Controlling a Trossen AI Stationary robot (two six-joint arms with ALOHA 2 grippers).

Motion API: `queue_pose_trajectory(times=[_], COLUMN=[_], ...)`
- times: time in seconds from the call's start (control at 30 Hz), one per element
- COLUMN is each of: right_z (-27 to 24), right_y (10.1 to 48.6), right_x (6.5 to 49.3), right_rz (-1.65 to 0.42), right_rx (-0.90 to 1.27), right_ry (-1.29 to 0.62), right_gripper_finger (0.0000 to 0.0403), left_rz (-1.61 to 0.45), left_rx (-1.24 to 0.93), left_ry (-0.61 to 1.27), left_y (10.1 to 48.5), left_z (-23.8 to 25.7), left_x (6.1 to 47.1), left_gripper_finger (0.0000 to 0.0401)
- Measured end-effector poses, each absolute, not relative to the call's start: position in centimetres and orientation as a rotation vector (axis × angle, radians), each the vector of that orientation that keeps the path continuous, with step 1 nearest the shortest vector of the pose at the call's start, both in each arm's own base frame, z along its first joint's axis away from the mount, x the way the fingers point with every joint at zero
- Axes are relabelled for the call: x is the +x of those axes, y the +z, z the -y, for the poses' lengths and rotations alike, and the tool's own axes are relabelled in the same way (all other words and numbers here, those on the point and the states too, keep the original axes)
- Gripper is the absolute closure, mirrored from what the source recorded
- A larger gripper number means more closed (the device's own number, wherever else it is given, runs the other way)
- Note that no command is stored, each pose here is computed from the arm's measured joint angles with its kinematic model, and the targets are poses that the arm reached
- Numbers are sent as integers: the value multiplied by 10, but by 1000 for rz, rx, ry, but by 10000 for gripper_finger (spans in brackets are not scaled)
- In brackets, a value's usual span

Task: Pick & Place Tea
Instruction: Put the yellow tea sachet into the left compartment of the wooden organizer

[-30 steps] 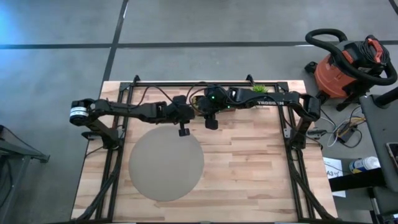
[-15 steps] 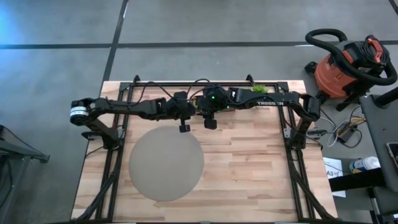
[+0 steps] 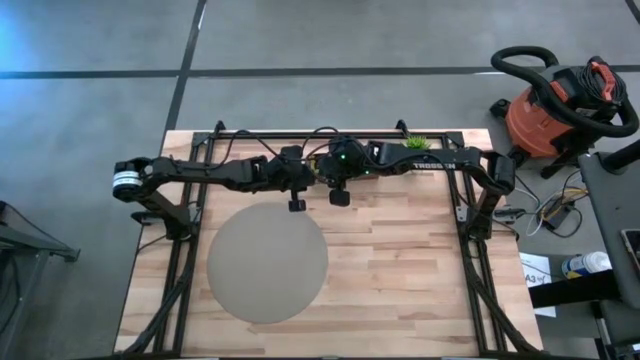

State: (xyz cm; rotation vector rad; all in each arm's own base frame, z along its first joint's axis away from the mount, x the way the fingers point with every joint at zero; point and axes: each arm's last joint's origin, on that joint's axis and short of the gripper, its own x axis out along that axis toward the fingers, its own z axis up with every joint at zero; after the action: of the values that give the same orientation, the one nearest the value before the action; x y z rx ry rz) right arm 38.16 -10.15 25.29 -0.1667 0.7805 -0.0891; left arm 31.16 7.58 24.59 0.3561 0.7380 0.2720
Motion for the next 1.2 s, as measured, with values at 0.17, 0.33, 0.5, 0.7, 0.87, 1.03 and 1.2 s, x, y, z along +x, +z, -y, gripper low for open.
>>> queue_pose_trajectory(times=[0.17,0.33,0.5,0.7,0.87,1.03,1.2], right_z=[104,105,105,111,121,140,152], right_y=[253,253,252,249,244,238,229], right_x=[381,381,380,378,375,370,362], right_rz=[-782,-783,-784,-791,-767,-683,-677], right_rx=[-167,-164,-152,-93,-30,43,66], right_ry=[-94,-95,-99,-135,-187,-234,-187], right_gripper_finger=[351,390,394,394,394,394,394], left_rz=[-736,-734,-728,-732,-751,-709,-612], left_rx=[354,342,312,303,353,339,225], left_ry=[265,271,281,349,496,585,579], left_y=[246,246,246,246,249,262,279], left_z=[-76,-76,-76,-77,-77,-68,-61], left_x=[312,312,312,311,309,303,291], left_gripper_finger=[401,401,398,341,287,271,270])
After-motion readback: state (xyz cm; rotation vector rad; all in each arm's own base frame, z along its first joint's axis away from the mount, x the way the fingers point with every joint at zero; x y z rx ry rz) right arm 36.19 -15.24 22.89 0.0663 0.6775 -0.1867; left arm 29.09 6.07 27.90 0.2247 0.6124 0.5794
